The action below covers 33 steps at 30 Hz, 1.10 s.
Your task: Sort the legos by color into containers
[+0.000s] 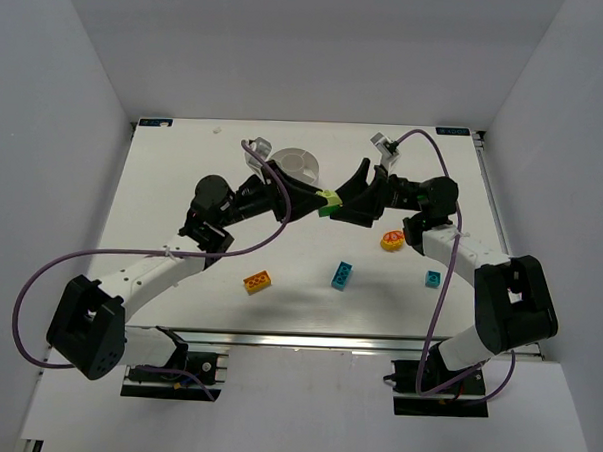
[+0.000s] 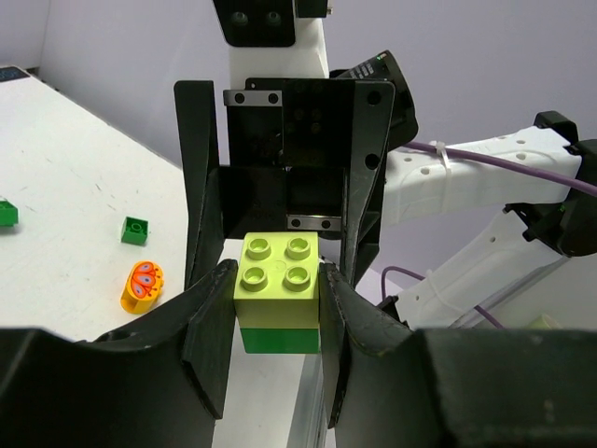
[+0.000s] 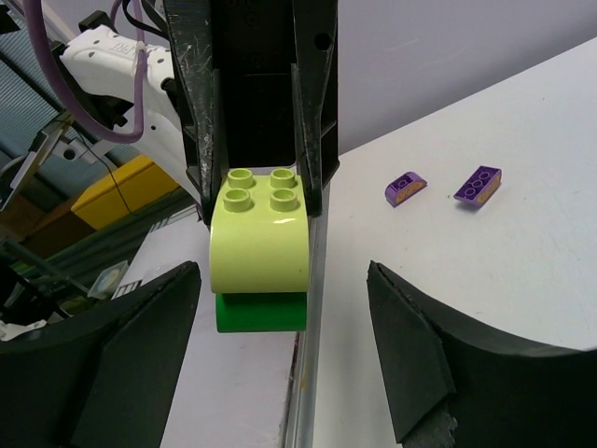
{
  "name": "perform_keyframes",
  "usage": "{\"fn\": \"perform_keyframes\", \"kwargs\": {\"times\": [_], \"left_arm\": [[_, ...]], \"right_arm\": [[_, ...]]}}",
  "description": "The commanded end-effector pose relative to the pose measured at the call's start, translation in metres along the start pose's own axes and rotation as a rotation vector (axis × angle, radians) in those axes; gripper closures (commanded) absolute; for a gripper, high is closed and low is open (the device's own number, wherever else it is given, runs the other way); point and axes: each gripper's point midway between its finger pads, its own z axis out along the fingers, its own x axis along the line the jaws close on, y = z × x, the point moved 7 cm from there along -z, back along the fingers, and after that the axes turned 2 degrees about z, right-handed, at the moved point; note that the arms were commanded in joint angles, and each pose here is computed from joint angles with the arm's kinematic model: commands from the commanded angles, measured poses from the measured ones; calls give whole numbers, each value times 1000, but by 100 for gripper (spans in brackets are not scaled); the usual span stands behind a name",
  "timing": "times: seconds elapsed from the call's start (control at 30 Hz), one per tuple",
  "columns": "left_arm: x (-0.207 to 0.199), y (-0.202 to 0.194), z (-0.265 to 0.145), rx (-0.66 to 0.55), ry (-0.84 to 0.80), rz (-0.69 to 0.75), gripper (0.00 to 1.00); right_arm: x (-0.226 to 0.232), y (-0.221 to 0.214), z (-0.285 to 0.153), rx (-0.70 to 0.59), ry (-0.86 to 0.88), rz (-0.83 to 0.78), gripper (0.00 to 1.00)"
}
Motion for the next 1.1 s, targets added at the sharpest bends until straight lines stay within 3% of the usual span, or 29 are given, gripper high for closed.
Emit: {"fn": "perform_keyframes", "kwargs": {"times": [0.0,0.23,0.47,0.63,0.77,0.87,1.07], "left_arm": [[-7,8,-1,-61,-20,20,100],[-5,5,-2,-82,-18,6,100],[-5,2,-5,-94,-13,-1,100],[-5,2,-5,-98,-8,-1,100],[-5,5,-4,-110,-4,3,100],[-5,6,-4,-109,-12,5,100],[-4,6,-2,-112,-10,2,100]], "right_arm": [[18,16,0,-61,44,-198,23],[18,19,0,-83,34,-200,28],[16,19,0,-92,20,-200,46],[15,18,-1,-88,16,-203,52],[16,17,-1,-87,9,-210,34],[16,18,-1,-86,-1,-210,28],[15,17,-1,-85,-6,-198,30]]}}
